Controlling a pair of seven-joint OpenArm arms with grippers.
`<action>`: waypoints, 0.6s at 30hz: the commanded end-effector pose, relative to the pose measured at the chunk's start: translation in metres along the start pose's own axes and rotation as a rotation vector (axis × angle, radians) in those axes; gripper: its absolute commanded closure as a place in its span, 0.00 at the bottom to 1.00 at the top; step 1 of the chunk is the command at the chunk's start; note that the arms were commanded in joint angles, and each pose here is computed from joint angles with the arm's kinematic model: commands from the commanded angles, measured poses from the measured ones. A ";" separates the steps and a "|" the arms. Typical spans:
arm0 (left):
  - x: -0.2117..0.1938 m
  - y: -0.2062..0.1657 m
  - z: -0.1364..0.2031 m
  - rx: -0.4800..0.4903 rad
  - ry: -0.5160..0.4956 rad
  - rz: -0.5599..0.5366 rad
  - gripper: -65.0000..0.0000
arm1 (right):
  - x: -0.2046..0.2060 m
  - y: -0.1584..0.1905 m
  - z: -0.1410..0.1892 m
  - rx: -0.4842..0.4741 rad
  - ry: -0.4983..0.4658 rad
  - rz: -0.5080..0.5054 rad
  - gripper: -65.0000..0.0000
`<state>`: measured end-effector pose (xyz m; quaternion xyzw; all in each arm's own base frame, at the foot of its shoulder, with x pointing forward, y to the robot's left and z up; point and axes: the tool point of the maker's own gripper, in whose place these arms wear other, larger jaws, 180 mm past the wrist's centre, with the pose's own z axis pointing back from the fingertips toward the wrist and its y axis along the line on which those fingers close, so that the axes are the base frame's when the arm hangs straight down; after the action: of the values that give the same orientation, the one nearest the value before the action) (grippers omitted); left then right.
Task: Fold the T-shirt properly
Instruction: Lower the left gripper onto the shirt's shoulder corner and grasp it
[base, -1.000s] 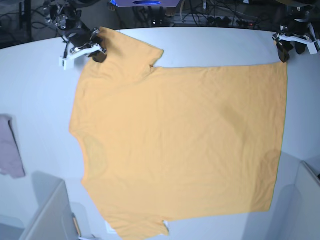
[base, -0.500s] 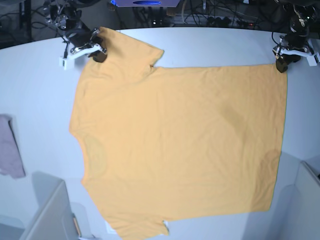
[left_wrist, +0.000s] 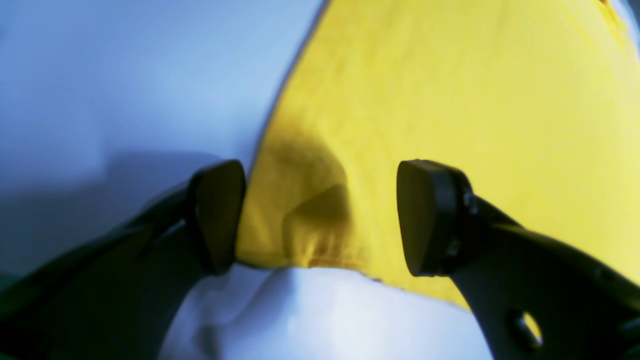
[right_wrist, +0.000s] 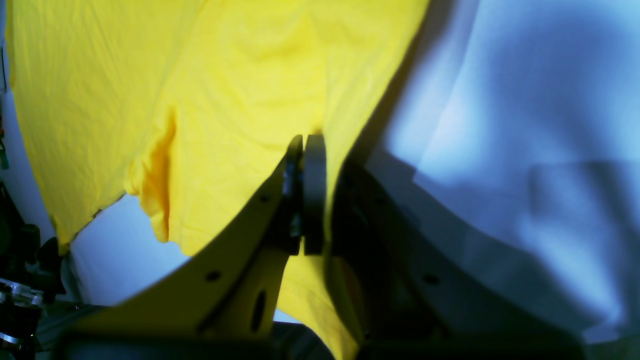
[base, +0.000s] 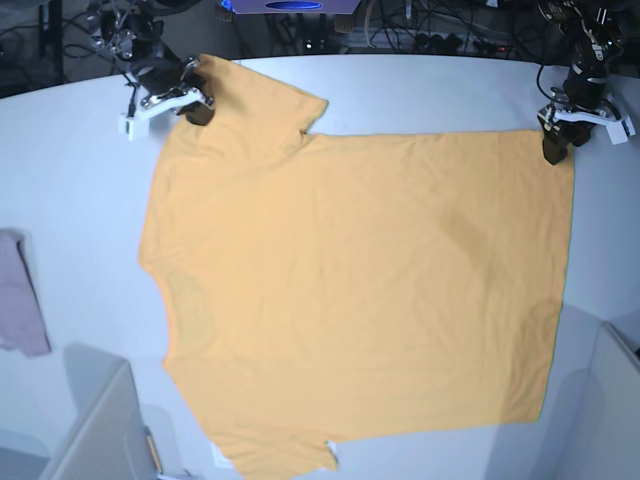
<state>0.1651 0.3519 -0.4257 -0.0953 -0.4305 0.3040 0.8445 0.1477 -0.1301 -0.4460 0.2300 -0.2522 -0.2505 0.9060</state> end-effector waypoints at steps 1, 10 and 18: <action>-0.017 0.006 0.001 0.031 0.085 -0.007 0.31 | -0.008 -0.008 0.002 -0.035 0.036 0.011 1.00; -0.025 0.009 0.006 0.047 0.148 0.028 0.35 | -0.008 -0.008 0.002 -0.036 0.037 0.010 1.00; -0.037 0.011 0.011 0.035 0.196 0.011 0.47 | -0.010 -0.007 0.001 -0.032 0.042 0.012 1.00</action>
<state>0.1567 0.3457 -0.4304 -0.1163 -0.3999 0.3105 0.8545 0.1472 -0.1278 -0.4462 0.2320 -0.2509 -0.2488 0.9063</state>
